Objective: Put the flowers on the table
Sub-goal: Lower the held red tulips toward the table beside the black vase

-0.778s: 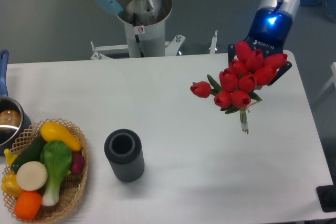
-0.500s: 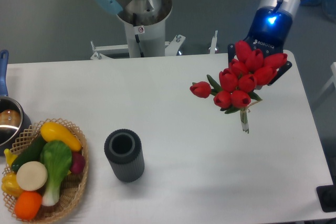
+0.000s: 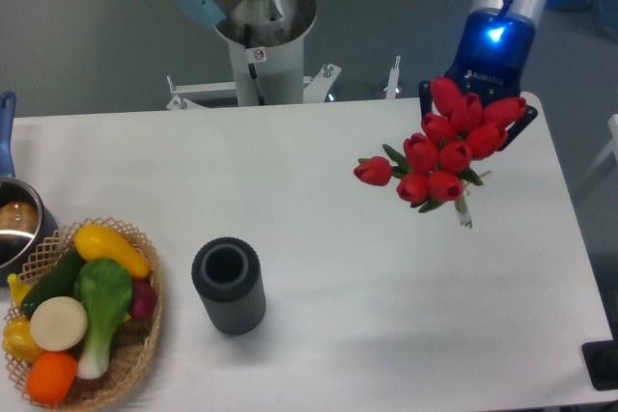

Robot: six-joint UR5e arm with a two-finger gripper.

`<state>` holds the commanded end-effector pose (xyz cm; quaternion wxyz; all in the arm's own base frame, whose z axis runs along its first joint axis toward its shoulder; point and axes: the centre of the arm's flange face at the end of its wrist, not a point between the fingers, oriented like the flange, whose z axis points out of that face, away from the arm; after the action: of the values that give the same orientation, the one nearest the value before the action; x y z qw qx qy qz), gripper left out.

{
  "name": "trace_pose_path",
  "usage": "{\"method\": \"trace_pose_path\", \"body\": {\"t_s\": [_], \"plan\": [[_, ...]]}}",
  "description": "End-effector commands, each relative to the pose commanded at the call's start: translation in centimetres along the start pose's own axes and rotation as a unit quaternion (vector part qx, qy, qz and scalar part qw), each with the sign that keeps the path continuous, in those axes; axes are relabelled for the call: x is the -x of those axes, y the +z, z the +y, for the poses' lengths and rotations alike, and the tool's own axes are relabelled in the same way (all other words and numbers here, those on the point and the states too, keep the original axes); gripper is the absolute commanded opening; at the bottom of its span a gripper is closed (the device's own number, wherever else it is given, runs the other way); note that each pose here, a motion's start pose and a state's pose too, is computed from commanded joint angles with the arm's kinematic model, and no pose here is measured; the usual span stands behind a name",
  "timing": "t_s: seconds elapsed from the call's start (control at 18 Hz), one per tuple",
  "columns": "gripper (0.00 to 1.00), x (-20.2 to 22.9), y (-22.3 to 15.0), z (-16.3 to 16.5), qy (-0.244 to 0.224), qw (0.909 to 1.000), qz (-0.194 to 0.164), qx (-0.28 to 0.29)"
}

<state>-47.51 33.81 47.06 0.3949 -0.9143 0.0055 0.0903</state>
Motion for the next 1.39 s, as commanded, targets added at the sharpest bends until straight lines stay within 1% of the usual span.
{"method": "trace_pose_path", "body": {"t_s": [0.06, 0.22, 0.33, 0.44, 0.56, 0.78, 0.83, 0.89, 1.11, 1.17, 1.39], "plan": [[0.25, -0.6, 0.5, -0.5, 0.006, 0.9999, 0.001, 0.012], [0.25, -0.7, 1.2, -0.2, 0.009, 0.9986, -0.011, 0.051], [0.25, -1.5, 2.3, -0.1, 0.019, 0.9953, -0.018, 0.094], [0.25, -2.6, 4.2, -0.2, 0.036, 0.9878, -0.024, 0.150], [0.25, -3.8, 6.5, -0.2, 0.055, 0.9784, -0.024, 0.198], [0.25, -5.6, 10.7, 0.6, 0.075, 0.9650, -0.004, 0.251], [0.25, -6.3, 11.6, 1.1, 0.079, 0.9602, 0.003, 0.268], [0.25, -6.7, 12.0, 1.3, 0.084, 0.9557, 0.003, 0.282], [0.25, -8.6, 15.5, 2.5, 0.105, 0.9366, 0.015, 0.334], [0.25, -9.1, 16.2, 2.6, 0.109, 0.9340, 0.019, 0.340], [0.25, -10.3, 18.6, 3.5, 0.109, 0.9301, 0.040, 0.349]]}}
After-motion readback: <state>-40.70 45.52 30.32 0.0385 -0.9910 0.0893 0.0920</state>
